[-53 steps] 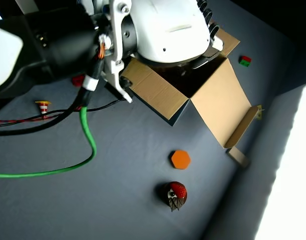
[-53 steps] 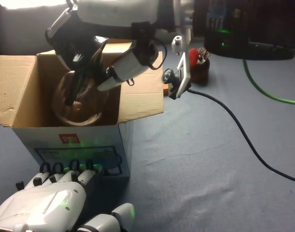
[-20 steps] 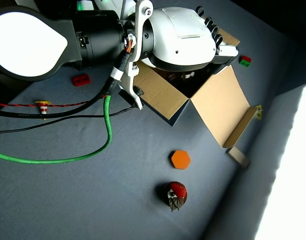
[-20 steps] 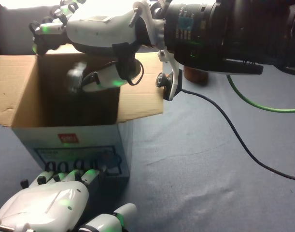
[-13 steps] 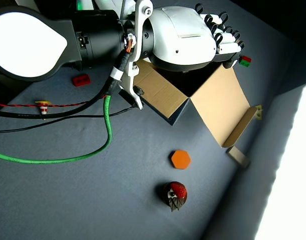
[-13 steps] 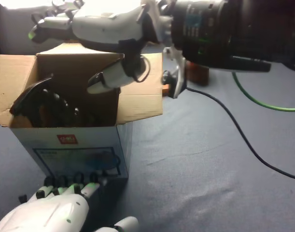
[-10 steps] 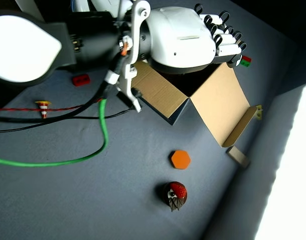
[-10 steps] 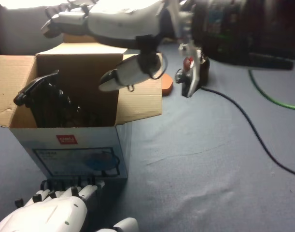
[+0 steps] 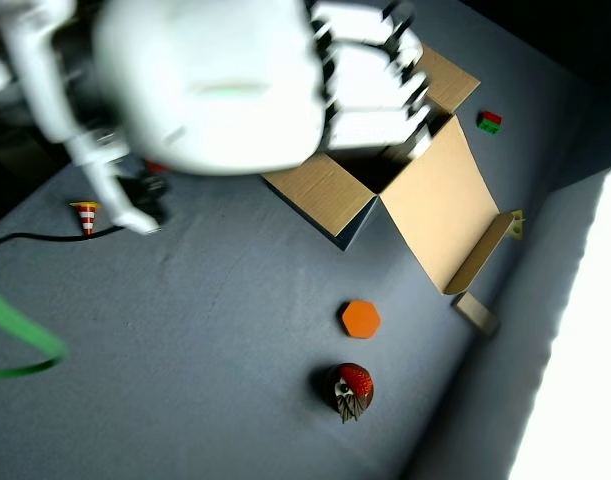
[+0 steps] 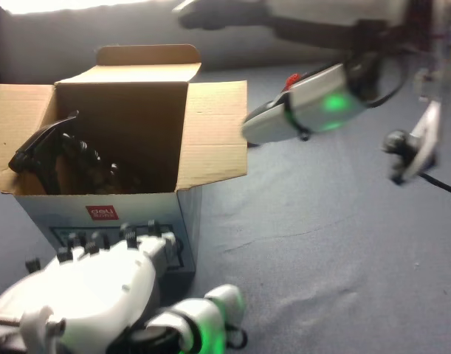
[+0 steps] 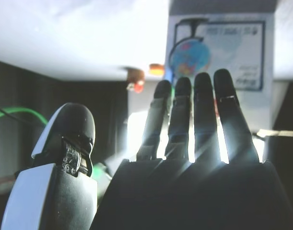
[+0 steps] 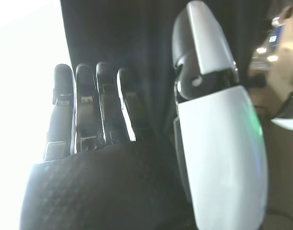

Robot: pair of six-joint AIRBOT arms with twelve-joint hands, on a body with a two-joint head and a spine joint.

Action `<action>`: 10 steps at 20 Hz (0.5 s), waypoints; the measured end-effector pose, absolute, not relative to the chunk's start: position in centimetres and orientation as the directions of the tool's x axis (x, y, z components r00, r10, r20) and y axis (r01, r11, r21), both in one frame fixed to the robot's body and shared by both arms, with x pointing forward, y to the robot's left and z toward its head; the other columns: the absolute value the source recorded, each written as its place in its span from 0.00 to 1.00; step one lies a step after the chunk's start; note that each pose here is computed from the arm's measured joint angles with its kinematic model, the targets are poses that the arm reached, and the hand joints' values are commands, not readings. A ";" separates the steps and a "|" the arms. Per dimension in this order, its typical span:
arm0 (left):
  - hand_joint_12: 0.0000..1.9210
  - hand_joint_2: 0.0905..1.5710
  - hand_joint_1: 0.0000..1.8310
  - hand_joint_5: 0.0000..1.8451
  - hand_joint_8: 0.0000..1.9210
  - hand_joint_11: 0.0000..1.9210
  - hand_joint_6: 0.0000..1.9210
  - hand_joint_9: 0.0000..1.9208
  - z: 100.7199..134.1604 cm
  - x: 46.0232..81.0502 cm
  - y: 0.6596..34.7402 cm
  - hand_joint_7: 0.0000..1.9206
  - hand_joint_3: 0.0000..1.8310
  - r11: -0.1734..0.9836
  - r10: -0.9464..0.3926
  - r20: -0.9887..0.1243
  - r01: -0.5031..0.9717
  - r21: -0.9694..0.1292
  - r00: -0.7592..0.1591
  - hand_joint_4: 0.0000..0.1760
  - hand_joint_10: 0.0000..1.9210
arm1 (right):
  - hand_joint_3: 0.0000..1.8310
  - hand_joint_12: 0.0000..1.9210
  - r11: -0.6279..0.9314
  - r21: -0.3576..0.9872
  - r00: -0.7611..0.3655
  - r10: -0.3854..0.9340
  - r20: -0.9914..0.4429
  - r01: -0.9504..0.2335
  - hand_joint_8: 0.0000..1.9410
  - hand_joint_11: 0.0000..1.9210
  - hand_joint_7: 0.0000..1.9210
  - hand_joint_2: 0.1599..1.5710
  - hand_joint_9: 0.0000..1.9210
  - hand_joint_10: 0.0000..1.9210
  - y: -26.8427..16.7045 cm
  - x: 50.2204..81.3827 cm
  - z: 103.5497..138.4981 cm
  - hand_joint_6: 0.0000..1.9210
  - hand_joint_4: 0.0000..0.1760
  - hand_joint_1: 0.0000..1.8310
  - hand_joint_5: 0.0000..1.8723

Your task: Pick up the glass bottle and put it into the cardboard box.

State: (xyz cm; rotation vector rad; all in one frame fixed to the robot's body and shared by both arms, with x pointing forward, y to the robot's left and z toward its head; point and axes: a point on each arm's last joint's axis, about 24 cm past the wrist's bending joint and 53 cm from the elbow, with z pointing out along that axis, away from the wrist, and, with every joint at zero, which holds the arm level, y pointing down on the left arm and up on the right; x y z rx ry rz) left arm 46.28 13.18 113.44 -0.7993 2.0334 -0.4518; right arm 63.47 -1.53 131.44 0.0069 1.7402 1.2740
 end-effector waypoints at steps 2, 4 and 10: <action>0.29 0.80 0.00 0.11 0.01 0.00 0.01 0.09 114.7 46.5 13.1 0.10 0.00 0.713 -0.702 -0.596 -0.386 -0.586 -0.391 0.00 0.00 | 0.00 0.24 0.498 0.767 -0.557 0.532 -0.638 -0.404 0.01 0.00 0.12 0.63 0.00 0.27 -3.9 62.8 130.5 0.19 0.00 0.34 0.02; 0.30 0.81 0.00 0.13 0.01 0.00 0.01 0.10 116.2 46.8 12.9 0.12 0.00 0.732 -0.682 -0.618 -0.372 -0.571 -0.391 0.00 0.01 | 0.00 0.34 0.546 0.780 -0.569 0.553 -0.609 -0.305 0.02 0.00 0.16 0.68 0.01 0.30 -5.7 62.0 128.6 0.21 0.00 0.23 0.04; 0.58 0.82 0.02 0.35 0.05 0.03 0.05 0.33 119.9 48.6 13.0 0.39 0.00 0.739 -0.673 -0.656 -0.331 -0.586 -0.340 0.00 0.07 | 0.01 0.90 0.680 0.729 -0.544 0.582 -0.605 -0.083 0.45 0.00 0.22 0.75 0.12 0.67 -8.8 59.3 124.2 0.63 0.00 0.16 0.14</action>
